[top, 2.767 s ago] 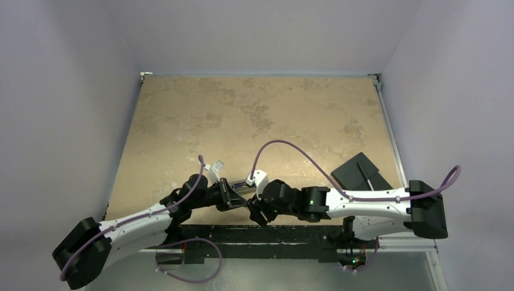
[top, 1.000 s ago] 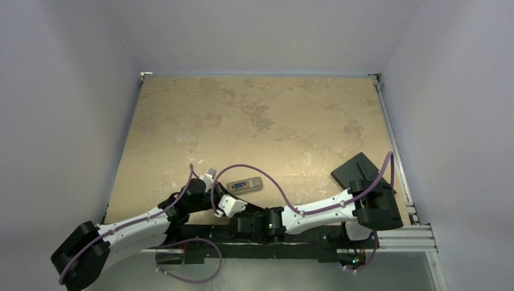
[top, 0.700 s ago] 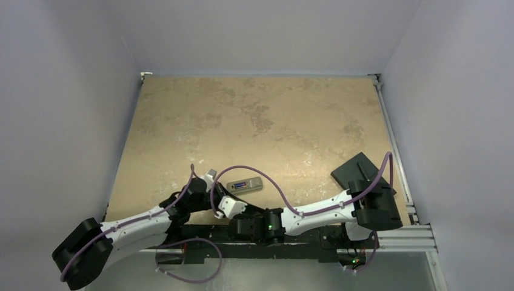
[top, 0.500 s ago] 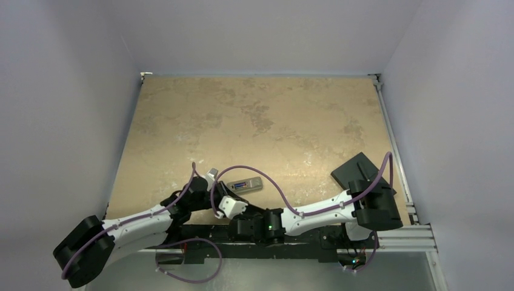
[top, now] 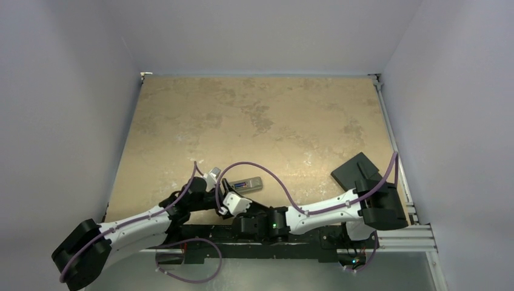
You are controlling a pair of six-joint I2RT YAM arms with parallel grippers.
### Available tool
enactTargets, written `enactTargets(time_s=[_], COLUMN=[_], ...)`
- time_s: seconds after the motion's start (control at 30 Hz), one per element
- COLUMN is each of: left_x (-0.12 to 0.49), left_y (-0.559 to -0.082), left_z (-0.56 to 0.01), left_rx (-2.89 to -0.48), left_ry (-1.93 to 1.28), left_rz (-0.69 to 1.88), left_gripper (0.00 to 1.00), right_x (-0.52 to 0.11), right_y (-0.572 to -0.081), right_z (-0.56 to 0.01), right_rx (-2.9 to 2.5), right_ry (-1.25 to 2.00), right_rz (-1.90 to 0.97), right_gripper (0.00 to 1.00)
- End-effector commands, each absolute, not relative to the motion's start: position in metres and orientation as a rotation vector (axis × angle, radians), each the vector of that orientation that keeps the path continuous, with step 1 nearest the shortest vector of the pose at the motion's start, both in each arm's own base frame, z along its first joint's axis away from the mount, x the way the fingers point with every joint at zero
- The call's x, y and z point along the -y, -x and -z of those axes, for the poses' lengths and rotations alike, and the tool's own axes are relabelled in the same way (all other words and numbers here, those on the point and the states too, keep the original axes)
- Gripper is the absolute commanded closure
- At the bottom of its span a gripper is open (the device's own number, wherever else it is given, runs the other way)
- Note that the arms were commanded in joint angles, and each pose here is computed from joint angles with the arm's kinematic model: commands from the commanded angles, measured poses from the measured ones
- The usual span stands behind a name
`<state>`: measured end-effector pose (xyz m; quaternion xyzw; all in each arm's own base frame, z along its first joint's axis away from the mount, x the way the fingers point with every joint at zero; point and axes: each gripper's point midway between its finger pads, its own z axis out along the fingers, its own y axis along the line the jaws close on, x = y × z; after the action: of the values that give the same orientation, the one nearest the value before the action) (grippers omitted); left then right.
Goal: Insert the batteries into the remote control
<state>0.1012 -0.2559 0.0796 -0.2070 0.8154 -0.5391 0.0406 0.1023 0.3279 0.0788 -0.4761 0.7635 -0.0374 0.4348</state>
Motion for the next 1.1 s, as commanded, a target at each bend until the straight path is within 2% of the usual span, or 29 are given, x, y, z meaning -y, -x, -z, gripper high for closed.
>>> enactTargets(time_s=[0.0, 0.17, 0.7, 1.07], left_x=[0.261, 0.262, 0.261, 0.264], left_y=[-0.105, -0.110, -0.110, -0.097], left_z=[-0.099, -0.106, -0.132, -0.161], left_rx=[-2.436, -2.425, -2.395, -2.315], left_ry=[0.494, 0.395, -0.018, -0.261], left_rz=[1.677, 1.610, 1.462, 1.518], left_gripper=[0.46, 0.42, 0.44, 0.45], right_x=[-0.326, -0.328, -0.327, -0.330], right_y=[-0.097, -0.086, -0.072, -0.046], right_z=[-0.089, -0.087, -0.115, -0.139], right_rx=[-1.929, -1.966, -2.062, -2.012], right_ry=[1.139, 1.156, 1.109, 1.186], right_rz=[-0.007, -0.123, -0.730, -1.148], right_gripper=[1.00, 1.00, 1.00, 1.00])
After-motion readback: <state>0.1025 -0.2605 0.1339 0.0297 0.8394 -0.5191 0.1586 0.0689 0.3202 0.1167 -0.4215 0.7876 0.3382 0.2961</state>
